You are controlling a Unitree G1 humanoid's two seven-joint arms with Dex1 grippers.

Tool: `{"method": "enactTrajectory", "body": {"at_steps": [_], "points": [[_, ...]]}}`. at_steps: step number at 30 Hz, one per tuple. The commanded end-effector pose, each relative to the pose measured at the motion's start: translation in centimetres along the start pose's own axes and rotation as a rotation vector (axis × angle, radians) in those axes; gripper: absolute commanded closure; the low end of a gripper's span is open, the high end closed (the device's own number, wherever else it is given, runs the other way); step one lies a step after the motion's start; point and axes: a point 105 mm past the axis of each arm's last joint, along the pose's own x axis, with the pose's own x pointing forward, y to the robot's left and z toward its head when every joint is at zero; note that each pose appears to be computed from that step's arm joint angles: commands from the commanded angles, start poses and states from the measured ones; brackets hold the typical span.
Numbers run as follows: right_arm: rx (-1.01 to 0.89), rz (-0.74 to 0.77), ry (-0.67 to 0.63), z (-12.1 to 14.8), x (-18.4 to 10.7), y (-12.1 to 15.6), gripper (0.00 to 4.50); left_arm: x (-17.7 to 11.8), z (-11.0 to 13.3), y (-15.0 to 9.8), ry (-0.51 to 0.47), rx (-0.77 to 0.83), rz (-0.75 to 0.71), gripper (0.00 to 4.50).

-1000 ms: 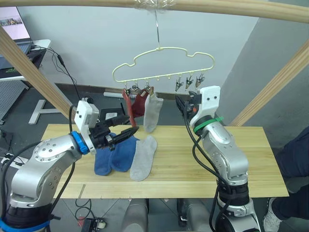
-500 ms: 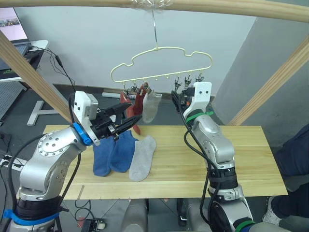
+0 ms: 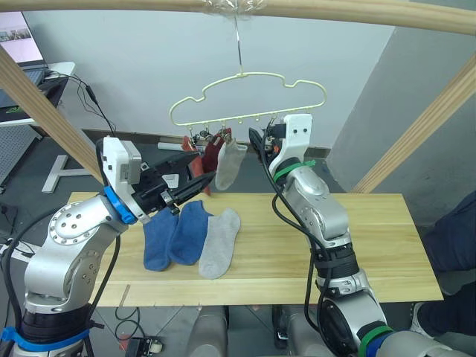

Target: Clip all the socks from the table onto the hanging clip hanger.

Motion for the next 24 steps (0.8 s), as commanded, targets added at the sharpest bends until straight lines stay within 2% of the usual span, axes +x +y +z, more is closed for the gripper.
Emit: {"method": "enactTrajectory", "body": {"at_steps": [1,11,24], "points": [[0.044,0.048,-0.089,2.4,0.7,2.1,1.80,0.1,1.4,0.0,-0.052,0.055,0.006,1.87],[0.034,0.032,-0.101,2.5,0.7,1.5,1.80,0.7,2.7,0.1,-0.120,0.060,0.013,1.87],[0.024,0.027,-0.092,2.3,0.8,1.0,1.80,1.2,2.4,0.2,-0.120,0.065,0.007,1.87]]}}
